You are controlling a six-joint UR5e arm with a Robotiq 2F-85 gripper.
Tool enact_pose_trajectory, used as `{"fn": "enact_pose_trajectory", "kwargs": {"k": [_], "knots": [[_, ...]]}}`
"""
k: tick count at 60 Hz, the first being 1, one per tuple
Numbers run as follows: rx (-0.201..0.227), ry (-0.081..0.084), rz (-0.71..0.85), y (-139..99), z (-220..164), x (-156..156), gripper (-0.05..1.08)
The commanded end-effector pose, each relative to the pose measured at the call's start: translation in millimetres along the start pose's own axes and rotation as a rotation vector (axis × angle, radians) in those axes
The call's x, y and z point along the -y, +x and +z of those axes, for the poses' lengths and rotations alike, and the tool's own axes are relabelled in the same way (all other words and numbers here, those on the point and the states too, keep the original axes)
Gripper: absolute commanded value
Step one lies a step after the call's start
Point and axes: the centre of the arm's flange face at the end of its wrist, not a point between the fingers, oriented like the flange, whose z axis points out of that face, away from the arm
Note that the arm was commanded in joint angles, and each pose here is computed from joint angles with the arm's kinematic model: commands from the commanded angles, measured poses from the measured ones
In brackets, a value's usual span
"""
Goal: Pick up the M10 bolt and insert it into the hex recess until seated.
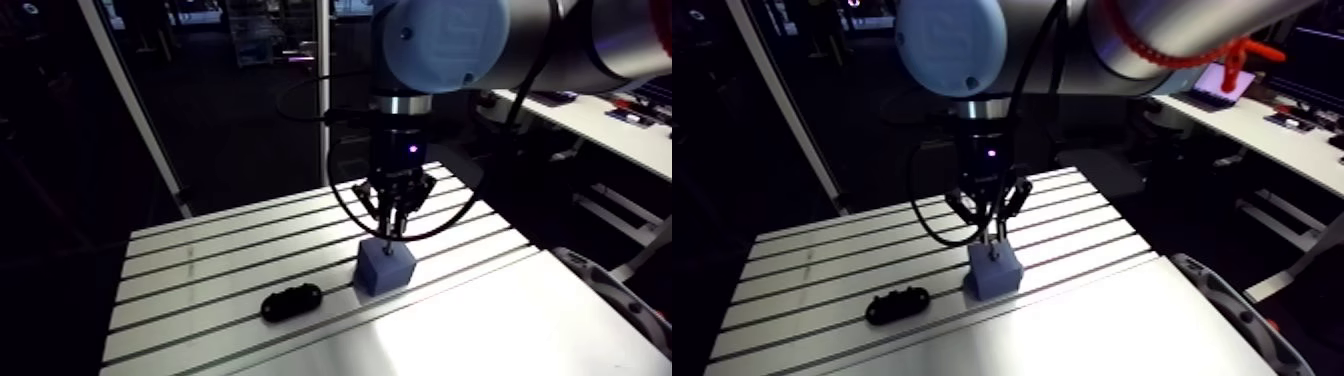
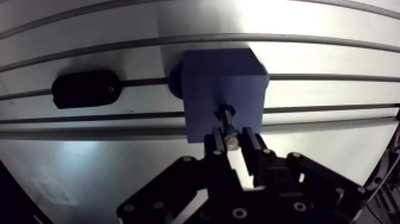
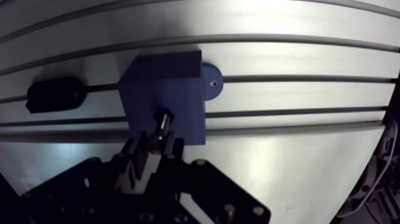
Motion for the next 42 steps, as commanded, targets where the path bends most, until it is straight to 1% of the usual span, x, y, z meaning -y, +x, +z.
{"fn": "enact_pose_trajectory", "kwargs": {"k": [1,17,42], "knots": [[0.002,-0.001,0.0,0.1,1.1,-0.1,1.07],[0.009,0.002,-0.001,1.0,4.7,-0.2,1.07],[0.008,0.003,0.001,3.4,5.8,-0.8,1.07]]}}
